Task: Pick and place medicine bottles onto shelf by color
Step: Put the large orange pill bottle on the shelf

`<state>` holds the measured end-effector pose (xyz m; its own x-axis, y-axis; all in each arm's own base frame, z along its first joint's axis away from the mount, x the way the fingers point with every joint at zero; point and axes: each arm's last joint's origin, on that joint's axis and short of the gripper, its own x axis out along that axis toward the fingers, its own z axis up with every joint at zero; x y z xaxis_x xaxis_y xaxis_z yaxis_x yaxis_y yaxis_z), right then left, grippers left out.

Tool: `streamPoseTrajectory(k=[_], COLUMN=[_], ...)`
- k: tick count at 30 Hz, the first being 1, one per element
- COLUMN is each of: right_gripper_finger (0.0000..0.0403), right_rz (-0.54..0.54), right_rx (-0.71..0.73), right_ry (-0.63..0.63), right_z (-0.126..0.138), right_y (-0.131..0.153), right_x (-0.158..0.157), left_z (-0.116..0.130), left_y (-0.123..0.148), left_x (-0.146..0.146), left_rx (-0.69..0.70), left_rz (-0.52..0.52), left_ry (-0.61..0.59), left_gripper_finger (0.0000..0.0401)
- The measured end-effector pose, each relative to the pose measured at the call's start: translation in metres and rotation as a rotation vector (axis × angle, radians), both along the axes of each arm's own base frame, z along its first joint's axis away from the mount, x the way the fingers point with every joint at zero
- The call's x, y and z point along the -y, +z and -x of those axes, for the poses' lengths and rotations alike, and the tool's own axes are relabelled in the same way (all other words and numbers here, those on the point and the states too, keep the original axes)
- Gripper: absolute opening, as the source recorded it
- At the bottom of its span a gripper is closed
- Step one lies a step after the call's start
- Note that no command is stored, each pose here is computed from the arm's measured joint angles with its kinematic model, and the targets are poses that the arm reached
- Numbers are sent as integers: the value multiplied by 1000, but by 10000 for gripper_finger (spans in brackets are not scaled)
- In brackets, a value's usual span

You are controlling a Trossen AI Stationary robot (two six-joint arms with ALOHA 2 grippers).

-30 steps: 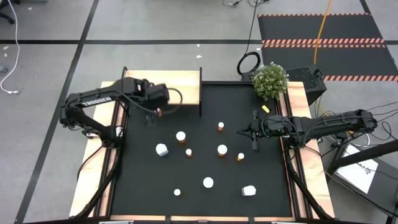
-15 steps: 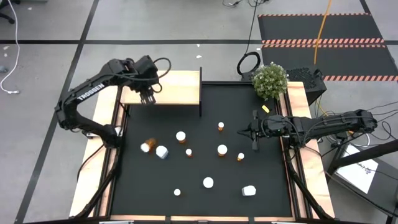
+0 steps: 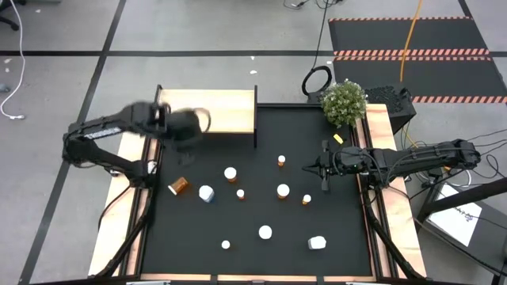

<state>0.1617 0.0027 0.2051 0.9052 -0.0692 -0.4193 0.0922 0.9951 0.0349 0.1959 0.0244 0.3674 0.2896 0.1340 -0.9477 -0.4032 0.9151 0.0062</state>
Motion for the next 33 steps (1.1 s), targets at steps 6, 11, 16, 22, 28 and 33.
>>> streamPoseTrajectory(k=[6, 11, 16, 22, 28, 33], right_gripper_finger=[0, 0, 0, 0, 0, 0], right_rz=[4, 15, 14, -15, -33, -41], right_rx=[0, 0, 5, 7, 9, 13], right_ry=[2, 8, 8, -5, -14, -19], right_z=[0, 0, 0, 0, 0, 0], right_y=[0, 0, 1, 0, 1, 1], right_x=[0, 0, 0, 0, 0, 0], left_z=[12, 23, 35, 41, 45, 46], left_y=[-40, -76, -109, -136, -163, -183], left_x=[57, 84, 93, 99, 97, 96], left_rx=[-91, -175, -231, -231, -219, -192], left_rz=[38, 47, 21, 15, 24, 47], left_ry=[104, 263, 435, 501, 544, 537], left_gripper_finger=[159, 216, 268, 315, 330, 325])
